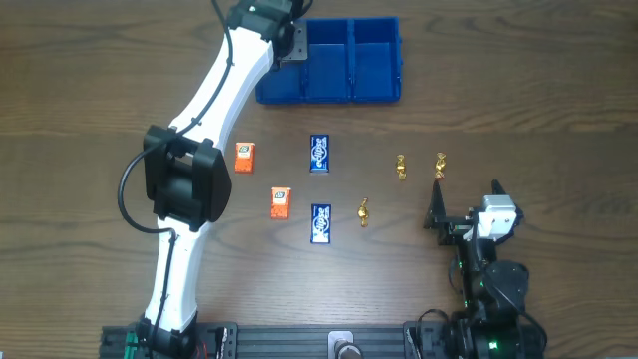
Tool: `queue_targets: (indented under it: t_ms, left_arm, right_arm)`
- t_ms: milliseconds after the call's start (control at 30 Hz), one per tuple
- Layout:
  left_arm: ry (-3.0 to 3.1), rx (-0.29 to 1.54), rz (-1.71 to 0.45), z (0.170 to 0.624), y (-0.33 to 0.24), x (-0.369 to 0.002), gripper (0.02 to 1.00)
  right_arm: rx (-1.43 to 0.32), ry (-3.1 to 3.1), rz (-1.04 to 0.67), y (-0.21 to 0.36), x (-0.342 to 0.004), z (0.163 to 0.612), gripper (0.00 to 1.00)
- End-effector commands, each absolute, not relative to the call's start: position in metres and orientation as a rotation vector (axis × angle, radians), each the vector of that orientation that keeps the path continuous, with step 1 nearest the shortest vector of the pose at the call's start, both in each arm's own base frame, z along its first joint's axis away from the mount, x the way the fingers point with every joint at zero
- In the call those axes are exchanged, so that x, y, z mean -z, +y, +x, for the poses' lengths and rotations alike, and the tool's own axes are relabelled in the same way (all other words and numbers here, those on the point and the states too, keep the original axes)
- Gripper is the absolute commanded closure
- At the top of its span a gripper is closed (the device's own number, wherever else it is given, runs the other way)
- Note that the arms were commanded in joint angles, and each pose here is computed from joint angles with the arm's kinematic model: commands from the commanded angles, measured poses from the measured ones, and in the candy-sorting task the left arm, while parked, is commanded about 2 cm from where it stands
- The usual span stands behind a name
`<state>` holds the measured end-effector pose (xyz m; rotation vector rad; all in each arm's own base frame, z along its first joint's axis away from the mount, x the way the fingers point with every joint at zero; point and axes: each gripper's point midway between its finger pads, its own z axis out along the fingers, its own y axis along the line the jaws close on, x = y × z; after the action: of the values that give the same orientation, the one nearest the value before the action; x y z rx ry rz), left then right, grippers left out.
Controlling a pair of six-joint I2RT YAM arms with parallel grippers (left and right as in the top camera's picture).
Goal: Sort Candies Into Trays
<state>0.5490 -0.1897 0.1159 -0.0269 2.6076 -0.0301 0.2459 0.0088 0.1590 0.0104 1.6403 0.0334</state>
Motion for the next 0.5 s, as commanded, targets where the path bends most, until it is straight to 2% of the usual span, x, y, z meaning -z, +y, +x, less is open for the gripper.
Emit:
queue_targets:
  t_ms: [33, 167, 233, 267, 333, 433, 500]
  left_arm:
    - [2.594, 0.051, -0.063, 0.556, -0.183, -0.120, 0.715]
    - [2.593, 0.065, -0.068, 0.558, -0.182, -0.121, 0.691]
    - [2.589, 0.076, -0.068, 0.559, -0.183, -0.122, 0.483]
    - [2.580, 0.080, -0.068, 0.560, -0.183, -0.124, 0.301]
    - [2.545, 0.069, -0.078, 0.560, -0.180, -0.143, 0.185]
    - [2.469, 0.042, -0.098, 0.543, -0.169, -0.189, 0.148]
    - [2.431, 0.059, -0.101, 0.511, -0.157, -0.219, 0.143]
  right_arm:
    - [-0.023, 1.642, 0.003, 0.008, -0.158, 0.246, 0.003]
    - [-0.023, 1.642, 0.003, 0.008, -0.158, 0.246, 0.003]
    - [-0.023, 1.642, 0.003, 0.008, -0.158, 0.246, 0.003]
    - [-0.023, 1.642, 0.003, 0.008, -0.158, 0.246, 0.003]
    - [-0.023, 1.642, 0.003, 0.008, -0.158, 0.246, 0.003]
    - [-0.023, 1.642, 0.003, 0.008, -0.158, 0.246, 0.003]
    - [-0.023, 1.642, 0.003, 0.008, -0.158, 0.246, 0.003]
